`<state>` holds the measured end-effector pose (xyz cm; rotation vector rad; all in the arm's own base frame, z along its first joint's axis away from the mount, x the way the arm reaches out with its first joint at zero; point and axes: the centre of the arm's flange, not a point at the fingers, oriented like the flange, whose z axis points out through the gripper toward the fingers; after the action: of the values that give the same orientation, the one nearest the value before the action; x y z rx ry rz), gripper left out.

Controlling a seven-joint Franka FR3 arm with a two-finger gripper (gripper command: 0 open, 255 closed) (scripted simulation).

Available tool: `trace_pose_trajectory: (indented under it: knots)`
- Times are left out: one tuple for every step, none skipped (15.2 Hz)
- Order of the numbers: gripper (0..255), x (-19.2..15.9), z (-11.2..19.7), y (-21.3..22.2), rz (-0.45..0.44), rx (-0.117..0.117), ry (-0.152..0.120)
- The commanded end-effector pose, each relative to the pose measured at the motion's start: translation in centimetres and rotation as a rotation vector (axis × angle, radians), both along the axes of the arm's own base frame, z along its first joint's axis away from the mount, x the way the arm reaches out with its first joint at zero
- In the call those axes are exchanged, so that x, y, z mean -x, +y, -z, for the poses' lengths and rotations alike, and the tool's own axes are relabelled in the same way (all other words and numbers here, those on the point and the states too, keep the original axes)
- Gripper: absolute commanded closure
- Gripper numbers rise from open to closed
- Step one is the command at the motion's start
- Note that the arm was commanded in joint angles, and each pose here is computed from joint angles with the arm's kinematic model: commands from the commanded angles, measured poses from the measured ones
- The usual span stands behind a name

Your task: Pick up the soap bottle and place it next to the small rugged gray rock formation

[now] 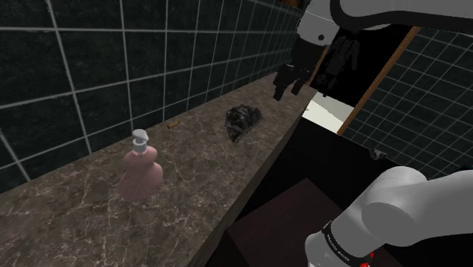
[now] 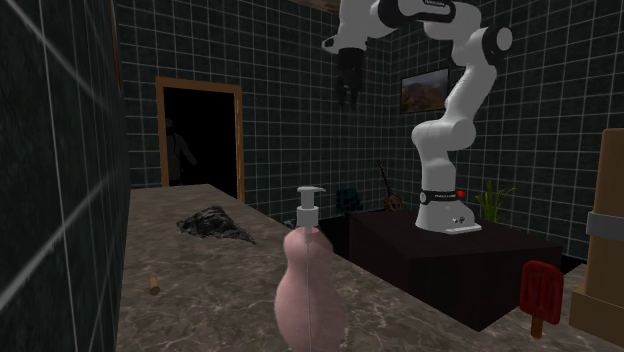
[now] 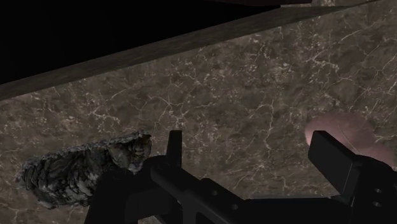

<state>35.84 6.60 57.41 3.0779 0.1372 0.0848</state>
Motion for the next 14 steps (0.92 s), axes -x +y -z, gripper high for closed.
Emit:
trace_pose_trajectory:
  knots:
    - [0, -1.0, 1.0, 2.1, -0.002, -0.004, 0.004]
    - [0, -1.6, 1.5, 3.2, -0.003, -0.005, 0.006]
    - [0, -2.2, 2.1, 4.2, -0.005, -0.007, 0.008]
    - [0, -2.8, 2.6, 5.3, -0.006, -0.008, 0.01]
    - [0, -3.4, 3.1, 6.3, -0.007, -0.01, 0.012]
    - [0, -4.0, 3.6, 7.4, -0.008, -0.011, 0.014]
    - [0, -4.6, 4.1, 8.4, -0.009, -0.013, 0.017]
    - [0, -5.2, 4.6, 9.5, -0.011, -0.014, 0.019]
    - [0, -5.7, 5.1, 10.6, -0.012, -0.016, 0.021]
    - [0, -6.3, 5.6, 11.6, -0.013, -0.017, 0.023]
    - [0, -6.9, 6.1, 12.7, -0.014, -0.019, 0.025]
    - [0, -7.5, 6.7, 13.8, -0.016, -0.02, 0.027]
    - [0, -8.1, 7.2, 14.8, -0.017, -0.022, 0.03]
    - [0, -8.6, 7.7, 15.9, -0.018, -0.023, 0.032]
